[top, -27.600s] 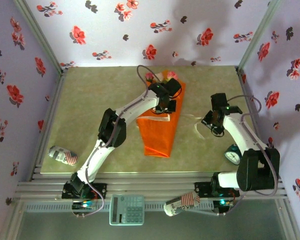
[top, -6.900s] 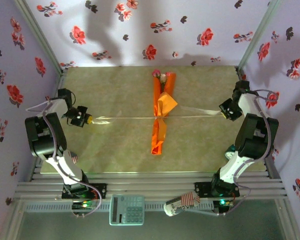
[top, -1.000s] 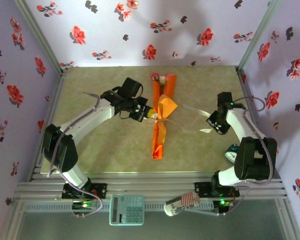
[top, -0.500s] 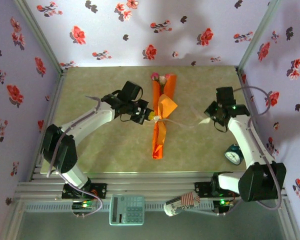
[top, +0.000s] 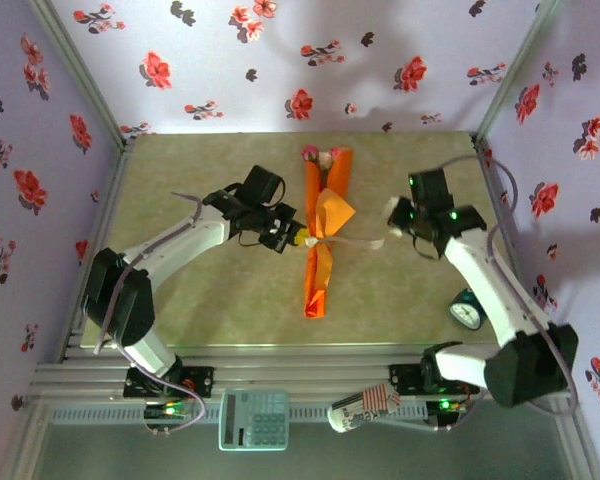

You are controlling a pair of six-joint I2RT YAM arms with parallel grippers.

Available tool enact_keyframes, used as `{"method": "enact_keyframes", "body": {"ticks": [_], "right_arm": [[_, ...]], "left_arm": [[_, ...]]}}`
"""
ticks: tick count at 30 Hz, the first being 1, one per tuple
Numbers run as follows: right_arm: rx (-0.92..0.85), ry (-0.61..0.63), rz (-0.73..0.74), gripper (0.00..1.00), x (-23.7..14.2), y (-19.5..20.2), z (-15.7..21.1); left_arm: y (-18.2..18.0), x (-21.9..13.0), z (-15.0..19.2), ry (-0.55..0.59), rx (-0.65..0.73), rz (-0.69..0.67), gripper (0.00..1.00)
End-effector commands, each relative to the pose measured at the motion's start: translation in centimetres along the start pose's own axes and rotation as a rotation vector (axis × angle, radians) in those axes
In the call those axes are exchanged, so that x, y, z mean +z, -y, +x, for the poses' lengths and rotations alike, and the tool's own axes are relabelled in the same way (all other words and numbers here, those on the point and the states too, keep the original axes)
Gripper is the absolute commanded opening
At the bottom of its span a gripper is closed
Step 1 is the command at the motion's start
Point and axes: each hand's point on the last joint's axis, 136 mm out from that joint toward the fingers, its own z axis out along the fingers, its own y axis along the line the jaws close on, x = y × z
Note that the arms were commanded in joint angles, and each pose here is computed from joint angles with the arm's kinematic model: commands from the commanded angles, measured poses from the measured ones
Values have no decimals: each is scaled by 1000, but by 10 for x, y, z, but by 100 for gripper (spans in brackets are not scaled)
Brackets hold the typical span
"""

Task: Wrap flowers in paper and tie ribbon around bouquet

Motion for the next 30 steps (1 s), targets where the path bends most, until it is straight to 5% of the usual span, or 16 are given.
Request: {"method": "enact_keyframes", "body": {"ticks": [1,3,7,16,30], "right_arm": [[91,-103,185,20,4,61,57],[155,-123,238,40,6,82,66],[222,-125,285,53,13,98,39],[114,-352,392,56,94,103,20],[147,-487,428,49,134,128,67]], "left_arm": [[-5,0,-5,7,22,-31,0],[-5,0,-6,9,23,-34,0],[-5,-1,-5,5,33,-47,0],[-3,0,-4,0,40,-48,0],[1,1,-4,-1,43,-40,0]]}}
